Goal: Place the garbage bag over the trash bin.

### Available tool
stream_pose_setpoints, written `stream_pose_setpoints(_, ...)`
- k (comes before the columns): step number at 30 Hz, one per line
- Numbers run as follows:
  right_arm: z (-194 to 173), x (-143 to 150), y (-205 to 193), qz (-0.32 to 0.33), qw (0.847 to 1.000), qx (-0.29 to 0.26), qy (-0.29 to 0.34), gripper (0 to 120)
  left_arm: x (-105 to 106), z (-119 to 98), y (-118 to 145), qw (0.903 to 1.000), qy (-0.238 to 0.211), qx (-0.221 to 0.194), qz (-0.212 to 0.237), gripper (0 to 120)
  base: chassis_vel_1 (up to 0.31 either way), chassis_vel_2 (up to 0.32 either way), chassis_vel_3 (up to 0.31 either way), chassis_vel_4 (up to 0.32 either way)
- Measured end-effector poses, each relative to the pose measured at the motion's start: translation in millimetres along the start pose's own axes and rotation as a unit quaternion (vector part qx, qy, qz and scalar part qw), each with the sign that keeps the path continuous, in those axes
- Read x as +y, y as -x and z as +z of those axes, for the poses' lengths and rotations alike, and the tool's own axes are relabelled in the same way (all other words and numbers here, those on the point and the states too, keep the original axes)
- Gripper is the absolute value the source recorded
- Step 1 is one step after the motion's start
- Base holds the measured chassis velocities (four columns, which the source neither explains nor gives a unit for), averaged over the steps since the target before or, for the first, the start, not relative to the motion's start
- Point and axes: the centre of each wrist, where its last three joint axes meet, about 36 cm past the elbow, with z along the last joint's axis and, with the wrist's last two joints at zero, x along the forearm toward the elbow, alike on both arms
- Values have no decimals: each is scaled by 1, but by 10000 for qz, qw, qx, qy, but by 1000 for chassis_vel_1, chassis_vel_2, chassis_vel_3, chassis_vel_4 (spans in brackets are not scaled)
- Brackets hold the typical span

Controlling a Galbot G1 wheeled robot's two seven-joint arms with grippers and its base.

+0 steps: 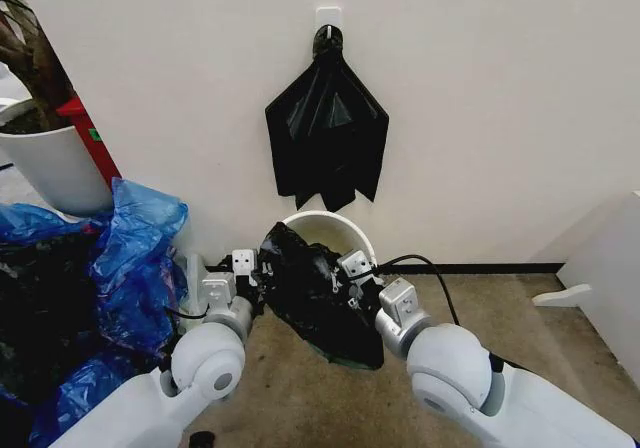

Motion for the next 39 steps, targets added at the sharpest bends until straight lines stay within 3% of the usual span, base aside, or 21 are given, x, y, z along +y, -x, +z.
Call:
stream_pose_setpoints(6,-15,-36,4,411,9990,-128,-71,0,7,21,-13,9986,346,-115,386,1,0,0,0,0)
stream_pose_setpoints(14,-14,-79,-5,709,9970,1,-299,0,9,27,-21,9954,512,-268,765,1,0,0,0,0)
stream_pose_setpoints(18,0,-109,-8,476,9979,250,-352,0,9,25,-22,9933,479,-380,981,1,0,0,0,0)
stream_pose_setpoints(26,37,-165,5,40,9994,-45,-332,0,9,23,-24,9874,330,-575,1440,1,0,0,0,0)
stream_pose_setpoints(33,68,-202,12,-605,9968,-261,-455,0,9,23,-24,9816,154,-622,1800,1,0,0,0,0)
stream_pose_setpoints(39,94,-211,30,-776,9952,-380,-460,0,8,23,-28,9762,68,-593,2086,1,0,0,0,0)
